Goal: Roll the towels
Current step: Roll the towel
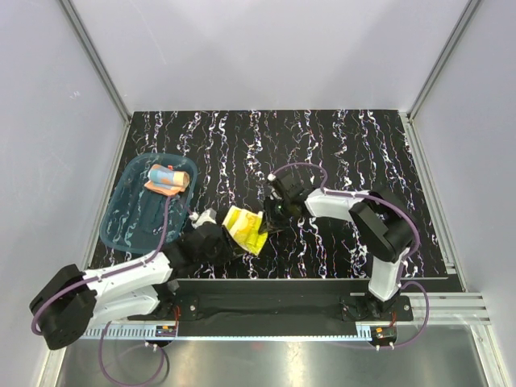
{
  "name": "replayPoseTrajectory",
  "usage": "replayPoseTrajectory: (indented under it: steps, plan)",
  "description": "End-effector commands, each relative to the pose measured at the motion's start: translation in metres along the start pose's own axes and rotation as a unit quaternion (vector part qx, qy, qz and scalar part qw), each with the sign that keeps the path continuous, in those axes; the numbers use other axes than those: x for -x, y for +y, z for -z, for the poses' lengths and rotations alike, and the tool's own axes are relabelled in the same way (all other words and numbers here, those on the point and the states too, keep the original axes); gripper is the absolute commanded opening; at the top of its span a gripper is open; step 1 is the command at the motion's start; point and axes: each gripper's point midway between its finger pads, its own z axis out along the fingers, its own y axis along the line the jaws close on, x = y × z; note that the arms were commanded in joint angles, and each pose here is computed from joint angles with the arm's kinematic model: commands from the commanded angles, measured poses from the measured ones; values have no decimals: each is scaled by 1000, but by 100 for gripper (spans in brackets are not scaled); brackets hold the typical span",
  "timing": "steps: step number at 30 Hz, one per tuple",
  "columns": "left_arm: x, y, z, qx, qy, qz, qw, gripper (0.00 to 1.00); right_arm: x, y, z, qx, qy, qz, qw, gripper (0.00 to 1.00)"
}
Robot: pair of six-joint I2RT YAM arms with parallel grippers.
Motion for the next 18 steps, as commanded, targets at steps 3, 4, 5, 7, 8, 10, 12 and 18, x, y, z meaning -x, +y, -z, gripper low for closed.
replayPoseTrajectory:
  steps: [3,4,5,7,8,10,12,18]
  plan:
    - [19,-10,18,62,-40,-160,984,42,-30,-85,36,-211,35,9,977,29]
    - [20,-13,18,63,-41,-198,977,43,-34,-86,40,-213,40,11,976,29]
    - [18,-22,20,56,-47,-227,971,43,-39,-87,44,-217,50,13,975,31]
    - [11,-49,23,32,-50,-296,953,44,-47,-87,50,-217,66,15,974,31]
    - [15,-55,22,37,-65,-318,945,44,-49,-87,52,-216,69,19,974,32]
    - [8,-81,22,24,-69,-374,925,44,-53,-84,56,-210,76,20,974,34]
    - [3,-99,20,15,-80,-408,909,45,-55,-78,58,-195,84,24,977,36]
    - [-30,-149,2,-47,-78,-465,881,46,-54,-68,59,-170,87,35,981,43]
